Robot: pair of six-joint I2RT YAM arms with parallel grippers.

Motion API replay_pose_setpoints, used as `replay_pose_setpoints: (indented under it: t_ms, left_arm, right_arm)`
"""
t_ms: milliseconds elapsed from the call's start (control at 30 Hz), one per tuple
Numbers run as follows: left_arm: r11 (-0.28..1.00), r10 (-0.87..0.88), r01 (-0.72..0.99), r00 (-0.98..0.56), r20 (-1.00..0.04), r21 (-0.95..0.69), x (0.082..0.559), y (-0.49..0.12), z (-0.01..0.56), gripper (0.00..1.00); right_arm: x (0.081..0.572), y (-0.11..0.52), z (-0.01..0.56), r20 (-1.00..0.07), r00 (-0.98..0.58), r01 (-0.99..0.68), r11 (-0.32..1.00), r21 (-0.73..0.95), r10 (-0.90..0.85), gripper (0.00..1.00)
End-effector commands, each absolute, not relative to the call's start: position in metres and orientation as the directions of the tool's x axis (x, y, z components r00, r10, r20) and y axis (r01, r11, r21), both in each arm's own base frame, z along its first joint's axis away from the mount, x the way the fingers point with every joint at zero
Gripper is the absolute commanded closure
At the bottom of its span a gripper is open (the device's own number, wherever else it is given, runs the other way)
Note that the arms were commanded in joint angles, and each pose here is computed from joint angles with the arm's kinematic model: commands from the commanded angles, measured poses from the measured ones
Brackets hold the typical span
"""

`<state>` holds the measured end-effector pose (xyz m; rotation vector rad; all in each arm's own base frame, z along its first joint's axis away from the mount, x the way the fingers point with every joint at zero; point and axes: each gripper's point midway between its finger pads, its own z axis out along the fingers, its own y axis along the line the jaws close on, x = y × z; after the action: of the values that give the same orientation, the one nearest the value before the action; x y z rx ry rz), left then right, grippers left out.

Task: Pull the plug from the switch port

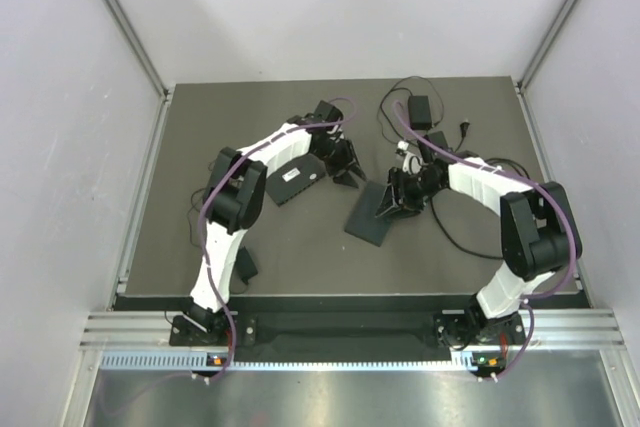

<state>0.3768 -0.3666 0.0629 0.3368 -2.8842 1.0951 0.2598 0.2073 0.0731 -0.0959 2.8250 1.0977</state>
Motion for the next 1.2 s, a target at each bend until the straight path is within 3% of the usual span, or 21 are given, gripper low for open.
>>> replay_pose_setpoints:
  t_ms: [0, 67, 367, 533, 667, 767, 1067, 1100, 1167]
  left_arm:
    - [0.759, -0.198, -0.172, -0.980, 0.028, -0.628, 0.369, -0.332, 0.102, 0.60]
    - [0.764, -0.191, -0.147, -0.982, -0.002, -0.628, 0.357, -0.323, 0.115, 0.60]
    - [0.779, -0.164, -0.197, -0.980, 0.110, -0.595, 0.275, -0.287, 0.100, 0.60]
    - [0.814, -0.182, -0.170, -0.983, 0.035, -0.555, 0.277, -0.274, 0.107, 0.59]
    - [0.783, -0.176, -0.187, -0.981, 0.077, -0.593, 0.273, -0.283, 0.100, 0.60]
    - [0.730, -0.173, -0.230, -0.973, 0.152, -0.644, 0.266, -0.295, 0.099, 0.62]
    - [0.645, -0.109, -0.229, -0.972, 0.209, -0.730, 0.261, -0.327, 0.103, 0.76]
    - [0.638, -0.096, -0.230, -0.971, 0.220, -0.735, 0.259, -0.329, 0.103, 0.83]
    - [0.634, -0.083, -0.243, -0.965, 0.248, -0.734, 0.254, -0.331, 0.099, 0.95]
  right_arm:
    - [0.275, 0.205, 0.088, -0.197, -0.980, -0.143, 0.739, 0.658, -0.014, 0.55]
    - [0.276, 0.202, 0.087, -0.191, -0.981, -0.142, 0.749, 0.647, -0.020, 0.55]
    - [0.255, 0.194, 0.075, -0.162, -0.983, -0.168, 0.755, 0.634, -0.083, 0.54]
    - [0.236, 0.193, 0.068, -0.128, -0.988, -0.150, 0.747, 0.647, -0.087, 0.50]
    - [0.230, 0.196, 0.063, -0.105, -0.990, -0.138, 0.741, 0.657, -0.091, 0.51]
    - [0.253, 0.191, 0.072, -0.160, -0.986, -0.139, 0.782, 0.607, -0.050, 0.51]
    - [0.354, 0.183, 0.117, -0.311, -0.950, -0.168, 0.832, 0.529, 0.005, 0.38]
    - [0.362, 0.181, 0.117, -0.317, -0.948, -0.165, 0.836, 0.524, 0.011, 0.32]
    - [0.387, 0.182, 0.115, -0.310, -0.951, -0.163, 0.833, 0.529, 0.011, 0.30]
